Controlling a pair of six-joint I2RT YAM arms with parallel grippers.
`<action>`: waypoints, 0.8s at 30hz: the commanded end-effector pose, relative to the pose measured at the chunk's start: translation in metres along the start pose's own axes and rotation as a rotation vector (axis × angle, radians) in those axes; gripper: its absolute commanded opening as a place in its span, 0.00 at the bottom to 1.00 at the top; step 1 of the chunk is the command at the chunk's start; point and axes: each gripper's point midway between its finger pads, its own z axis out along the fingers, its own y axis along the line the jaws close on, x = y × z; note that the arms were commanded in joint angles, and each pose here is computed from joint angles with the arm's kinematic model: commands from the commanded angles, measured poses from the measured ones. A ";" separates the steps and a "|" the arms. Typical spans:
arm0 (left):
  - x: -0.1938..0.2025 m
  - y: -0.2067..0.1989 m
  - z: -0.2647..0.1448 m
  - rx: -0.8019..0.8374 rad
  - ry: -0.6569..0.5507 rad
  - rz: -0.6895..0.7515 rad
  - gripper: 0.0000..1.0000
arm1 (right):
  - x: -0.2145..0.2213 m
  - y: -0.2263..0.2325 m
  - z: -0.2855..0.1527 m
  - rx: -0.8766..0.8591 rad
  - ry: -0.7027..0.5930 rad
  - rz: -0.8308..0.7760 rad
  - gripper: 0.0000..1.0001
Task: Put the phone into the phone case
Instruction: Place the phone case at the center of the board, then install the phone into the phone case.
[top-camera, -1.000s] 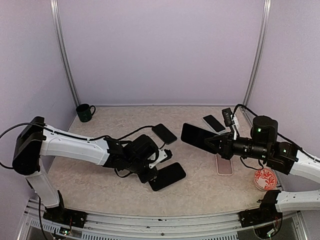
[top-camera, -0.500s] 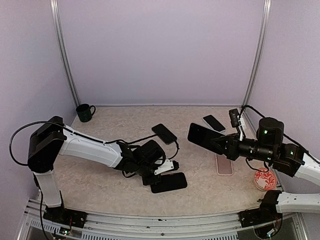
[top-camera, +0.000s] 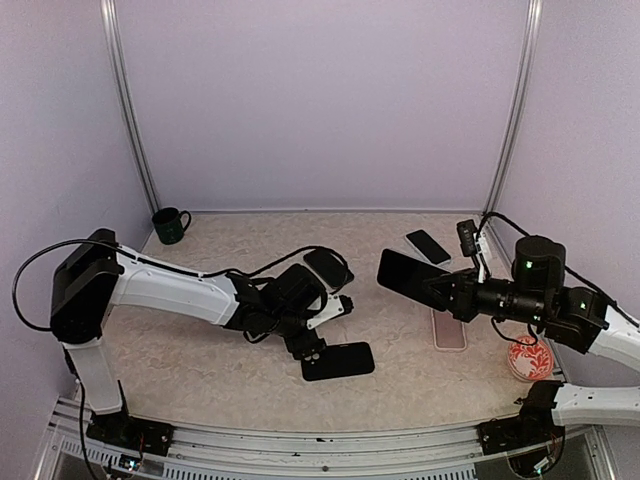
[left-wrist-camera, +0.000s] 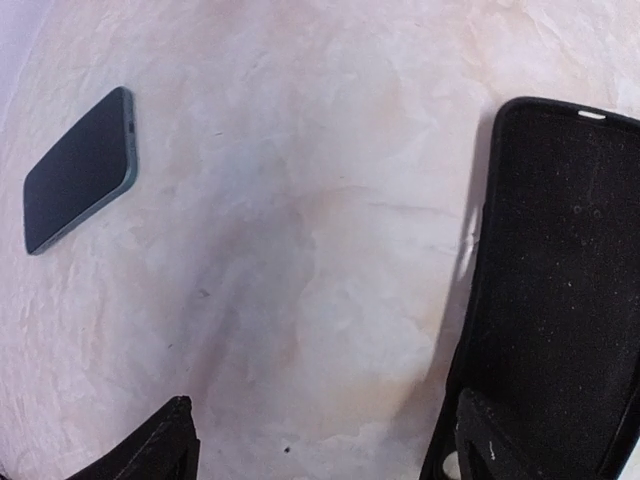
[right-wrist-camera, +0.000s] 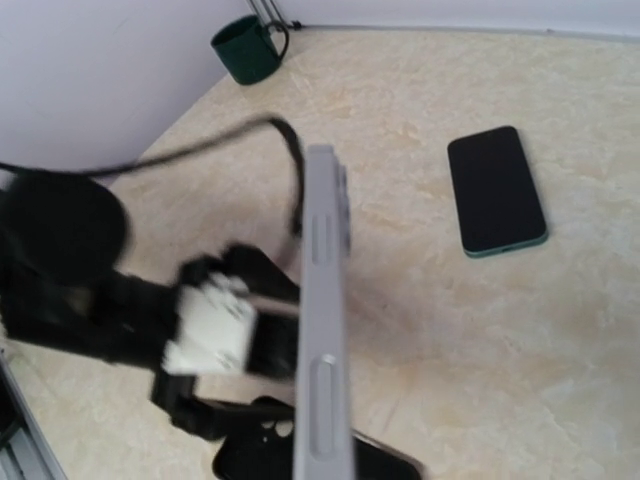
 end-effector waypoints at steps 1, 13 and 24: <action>-0.014 0.032 -0.041 -0.115 -0.079 -0.167 0.89 | -0.017 -0.001 0.002 0.008 -0.055 0.002 0.00; 0.022 0.044 -0.104 -0.171 -0.192 -0.719 0.99 | -0.007 -0.008 0.029 -0.069 0.023 0.060 0.00; 0.061 0.046 -0.125 -0.210 -0.296 -1.247 0.99 | 0.009 -0.011 0.069 -0.151 0.161 0.106 0.00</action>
